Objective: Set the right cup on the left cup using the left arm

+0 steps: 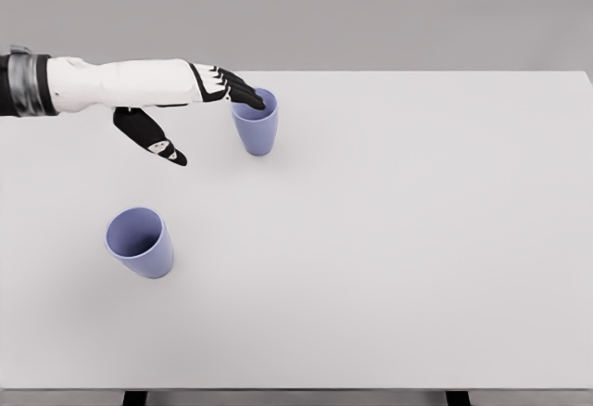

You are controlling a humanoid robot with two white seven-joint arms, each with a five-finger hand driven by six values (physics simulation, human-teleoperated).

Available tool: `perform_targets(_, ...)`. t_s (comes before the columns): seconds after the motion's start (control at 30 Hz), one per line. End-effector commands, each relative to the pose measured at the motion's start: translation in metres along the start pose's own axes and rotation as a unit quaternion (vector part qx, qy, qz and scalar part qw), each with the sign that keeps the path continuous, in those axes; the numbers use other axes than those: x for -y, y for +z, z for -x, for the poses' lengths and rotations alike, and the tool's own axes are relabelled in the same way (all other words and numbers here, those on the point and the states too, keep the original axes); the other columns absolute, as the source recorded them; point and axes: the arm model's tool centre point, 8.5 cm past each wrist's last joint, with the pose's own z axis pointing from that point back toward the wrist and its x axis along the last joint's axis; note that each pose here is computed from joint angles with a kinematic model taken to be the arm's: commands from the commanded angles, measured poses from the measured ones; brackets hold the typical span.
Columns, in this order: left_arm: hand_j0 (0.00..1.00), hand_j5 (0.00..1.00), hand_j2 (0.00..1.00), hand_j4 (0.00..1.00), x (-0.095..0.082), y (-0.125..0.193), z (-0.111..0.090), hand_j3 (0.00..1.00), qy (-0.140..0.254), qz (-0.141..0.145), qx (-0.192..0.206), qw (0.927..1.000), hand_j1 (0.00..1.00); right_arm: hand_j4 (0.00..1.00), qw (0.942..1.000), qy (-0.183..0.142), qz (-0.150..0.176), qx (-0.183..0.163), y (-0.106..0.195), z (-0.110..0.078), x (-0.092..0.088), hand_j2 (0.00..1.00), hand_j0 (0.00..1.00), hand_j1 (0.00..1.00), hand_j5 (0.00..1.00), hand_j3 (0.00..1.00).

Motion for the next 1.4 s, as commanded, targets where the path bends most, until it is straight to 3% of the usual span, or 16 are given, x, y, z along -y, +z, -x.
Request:
perform_targets(0.0,1.00,1.00,1.00,1.00,0.001,0.001,0.005,1.00,0.006,-0.002,-0.006,1.0000,1.00,1.00,1.0000,-0.003,0.000,-0.005,0.000,0.003,0.000,1.00,1.00,1.00,1.00,1.00)
perform_targets(0.07,1.00,1.00,1.00,1.00,-0.009,0.010,0.024,1.00,0.010,-0.014,-0.038,0.9991,1.00,1.00,0.9997,-0.006,0.000,-0.022,0.002,0.026,0.000,1.00,1.00,1.00,1.00,1.00)
perform_targets(0.1,1.00,1.00,1.00,1.00,-0.010,0.005,0.028,1.00,0.014,-0.017,-0.037,0.9991,1.00,1.00,0.9997,-0.007,0.000,-0.023,0.002,0.027,-0.001,1.00,1.00,1.00,1.00,1.00)
perform_targets(0.27,1.00,1.00,1.00,1.00,0.000,-0.013,0.048,1.00,0.023,-0.011,-0.055,0.9982,1.00,1.00,0.9997,-0.006,0.001,-0.022,0.002,0.027,0.000,1.00,1.00,1.00,1.00,1.00)
perform_targets(0.43,1.00,1.00,1.00,1.00,0.001,-0.039,0.055,1.00,0.007,0.003,-0.057,0.9984,1.00,1.00,0.9997,-0.006,0.001,-0.022,0.002,0.027,0.000,1.00,1.00,1.00,1.00,1.00)
perform_targets(0.5,1.00,1.00,1.00,1.00,-0.003,-0.057,0.050,1.00,0.005,0.000,-0.041,0.9992,1.00,1.00,0.9997,-0.005,0.001,-0.022,0.002,0.027,0.000,1.00,1.00,1.00,1.00,1.00)
perform_targets(0.67,1.00,1.00,1.00,1.00,-0.001,-0.048,0.076,1.00,0.017,0.003,-0.086,0.9961,1.00,1.00,0.9997,-0.005,0.001,-0.023,0.002,0.027,0.000,1.00,1.00,1.00,1.00,1.00)
perform_targets(0.87,1.00,1.00,1.00,1.00,0.015,-0.048,0.113,1.00,0.070,-0.003,-0.134,0.9885,1.00,1.00,0.9998,-0.005,0.001,-0.021,0.002,0.026,0.000,1.00,1.00,1.00,1.00,1.00)
perform_targets(1.07,1.00,1.00,1.00,1.00,0.017,-0.078,0.109,1.00,0.066,0.007,-0.119,0.9907,1.00,1.00,0.9997,-0.005,0.001,-0.023,0.002,0.027,0.000,1.00,1.00,1.00,1.00,1.00)
perform_targets(1.37,1.00,1.00,1.00,1.00,0.019,-0.081,0.111,1.00,0.067,0.010,-0.123,0.9901,1.00,1.00,0.9997,-0.005,0.001,-0.022,0.002,0.027,0.000,1.00,1.00,1.00,1.00,1.00)
